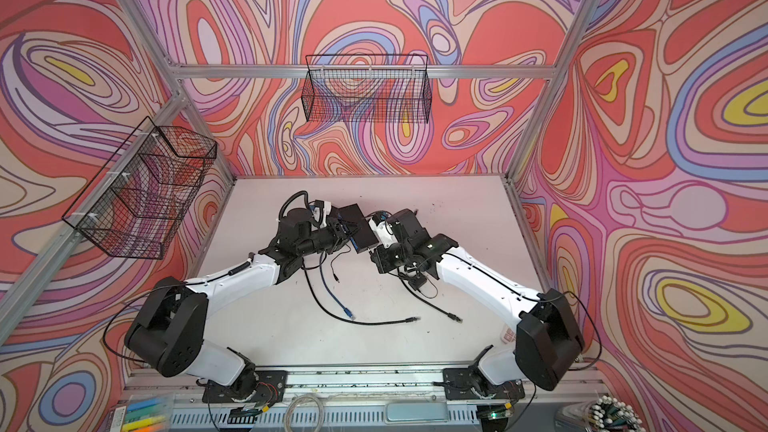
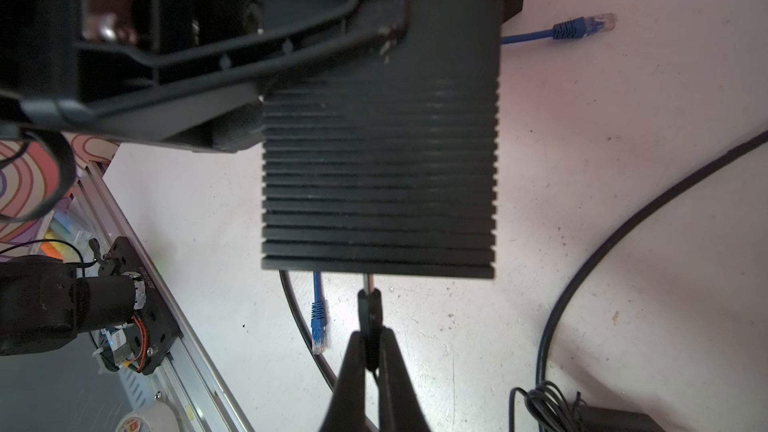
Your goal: Insert the plug into the switch port
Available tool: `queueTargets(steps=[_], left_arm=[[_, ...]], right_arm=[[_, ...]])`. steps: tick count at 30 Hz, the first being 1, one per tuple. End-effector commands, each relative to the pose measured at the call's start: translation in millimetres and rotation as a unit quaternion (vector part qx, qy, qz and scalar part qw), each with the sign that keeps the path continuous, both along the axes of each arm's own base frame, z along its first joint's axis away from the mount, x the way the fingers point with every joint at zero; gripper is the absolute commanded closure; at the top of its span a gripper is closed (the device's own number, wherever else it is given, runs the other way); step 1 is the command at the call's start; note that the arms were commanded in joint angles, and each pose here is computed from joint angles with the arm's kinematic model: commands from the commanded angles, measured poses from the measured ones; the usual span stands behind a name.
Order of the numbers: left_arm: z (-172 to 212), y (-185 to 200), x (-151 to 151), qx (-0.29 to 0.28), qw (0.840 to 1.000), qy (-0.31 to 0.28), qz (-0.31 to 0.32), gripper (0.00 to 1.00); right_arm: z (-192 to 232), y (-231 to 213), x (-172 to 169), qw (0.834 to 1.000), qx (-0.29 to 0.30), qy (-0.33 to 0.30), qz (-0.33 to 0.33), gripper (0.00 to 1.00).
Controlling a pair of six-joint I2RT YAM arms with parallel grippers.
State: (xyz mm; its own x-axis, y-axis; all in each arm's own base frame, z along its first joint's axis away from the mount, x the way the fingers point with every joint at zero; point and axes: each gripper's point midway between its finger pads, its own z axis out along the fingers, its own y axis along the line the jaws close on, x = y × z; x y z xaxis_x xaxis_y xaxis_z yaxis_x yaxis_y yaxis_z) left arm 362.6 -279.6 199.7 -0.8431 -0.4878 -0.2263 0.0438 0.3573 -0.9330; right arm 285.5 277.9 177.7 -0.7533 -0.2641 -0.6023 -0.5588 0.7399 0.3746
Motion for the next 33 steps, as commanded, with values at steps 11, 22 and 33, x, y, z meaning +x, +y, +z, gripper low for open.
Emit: queueTargets(steps=[11, 22, 33], left_arm=[[1, -8, -5, -0.019, 1.0, -0.009, -0.017, 0.87], [4, -9, -7, -0.03, 0.999, -0.008, -0.019, 0.86], [11, -8, -8, -0.035, 0.999, -0.015, -0.018, 0.86]], right_arm=[[28, 16, 14, 0.999, 0.04, -0.032, 0.006, 1.0], [26, 20, 17, 0.999, 0.042, -0.029, 0.007, 1.0], [22, 19, 17, 0.999, 0.04, -0.028, 0.004, 1.0]])
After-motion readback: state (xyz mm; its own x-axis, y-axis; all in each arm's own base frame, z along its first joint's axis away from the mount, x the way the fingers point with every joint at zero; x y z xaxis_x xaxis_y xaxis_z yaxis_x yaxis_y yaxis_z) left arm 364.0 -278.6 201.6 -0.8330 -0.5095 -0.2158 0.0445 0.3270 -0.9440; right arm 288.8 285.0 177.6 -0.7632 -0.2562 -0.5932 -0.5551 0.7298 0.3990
